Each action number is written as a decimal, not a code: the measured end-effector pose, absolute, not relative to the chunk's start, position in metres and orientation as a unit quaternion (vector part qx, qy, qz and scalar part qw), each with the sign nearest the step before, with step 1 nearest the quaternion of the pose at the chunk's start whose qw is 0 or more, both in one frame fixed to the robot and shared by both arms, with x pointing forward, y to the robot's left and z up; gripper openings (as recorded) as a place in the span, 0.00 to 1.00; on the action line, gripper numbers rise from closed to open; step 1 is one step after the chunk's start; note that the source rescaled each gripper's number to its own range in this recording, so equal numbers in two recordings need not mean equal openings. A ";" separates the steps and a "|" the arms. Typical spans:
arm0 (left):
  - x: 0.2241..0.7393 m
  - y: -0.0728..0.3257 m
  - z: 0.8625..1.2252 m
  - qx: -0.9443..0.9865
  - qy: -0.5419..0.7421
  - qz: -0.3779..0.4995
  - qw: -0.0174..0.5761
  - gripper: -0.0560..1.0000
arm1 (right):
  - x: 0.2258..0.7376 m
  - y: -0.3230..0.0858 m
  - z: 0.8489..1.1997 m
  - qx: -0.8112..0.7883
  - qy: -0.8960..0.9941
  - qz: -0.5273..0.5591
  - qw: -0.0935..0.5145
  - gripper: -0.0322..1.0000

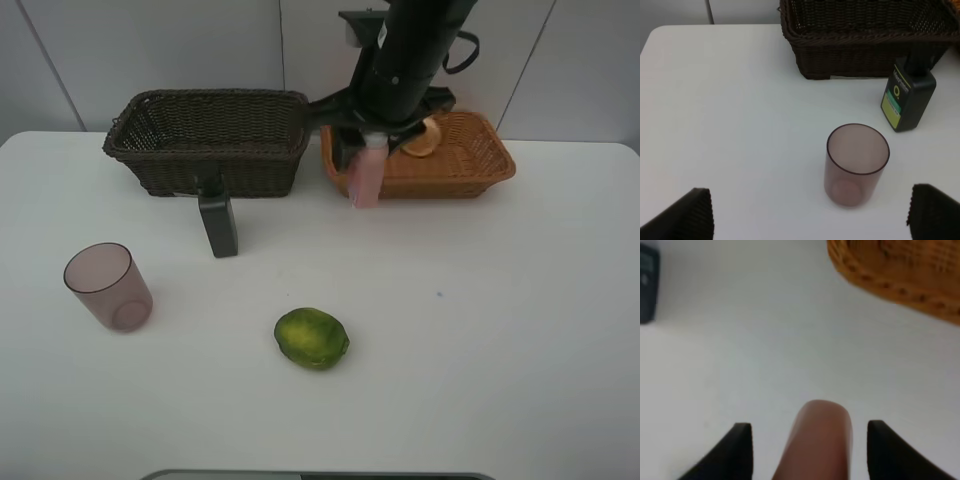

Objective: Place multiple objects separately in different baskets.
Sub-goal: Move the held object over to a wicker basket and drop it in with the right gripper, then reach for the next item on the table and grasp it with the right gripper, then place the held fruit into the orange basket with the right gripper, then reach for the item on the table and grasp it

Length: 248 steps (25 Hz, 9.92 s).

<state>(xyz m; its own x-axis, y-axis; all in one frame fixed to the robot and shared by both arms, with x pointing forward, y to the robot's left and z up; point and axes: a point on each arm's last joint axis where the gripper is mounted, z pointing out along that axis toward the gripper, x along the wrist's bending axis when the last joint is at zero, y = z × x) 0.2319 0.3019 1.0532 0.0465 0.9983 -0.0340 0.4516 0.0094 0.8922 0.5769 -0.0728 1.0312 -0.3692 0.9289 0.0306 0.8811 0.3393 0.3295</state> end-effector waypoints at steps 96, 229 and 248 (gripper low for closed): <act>0.232 0.302 1.053 0.610 0.594 0.351 0.389 1.00 | 0.532 -0.025 1.022 0.320 0.942 0.080 0.063 0.88; 0.232 0.302 1.053 0.610 0.594 0.351 0.389 1.00 | 0.694 -0.186 0.951 0.649 0.709 0.207 0.184 0.83; 0.232 0.302 1.053 0.610 0.594 0.351 0.389 1.00 | 0.630 -0.121 1.026 0.596 0.767 0.179 0.157 0.92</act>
<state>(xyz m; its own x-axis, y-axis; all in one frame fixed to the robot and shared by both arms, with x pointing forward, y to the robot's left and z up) 0.2319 0.3019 1.0532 0.0465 0.9983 -0.0340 0.4516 0.0094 0.8922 0.6296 -0.1208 1.0256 -0.2408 0.9702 -0.0267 0.8581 0.2256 0.4613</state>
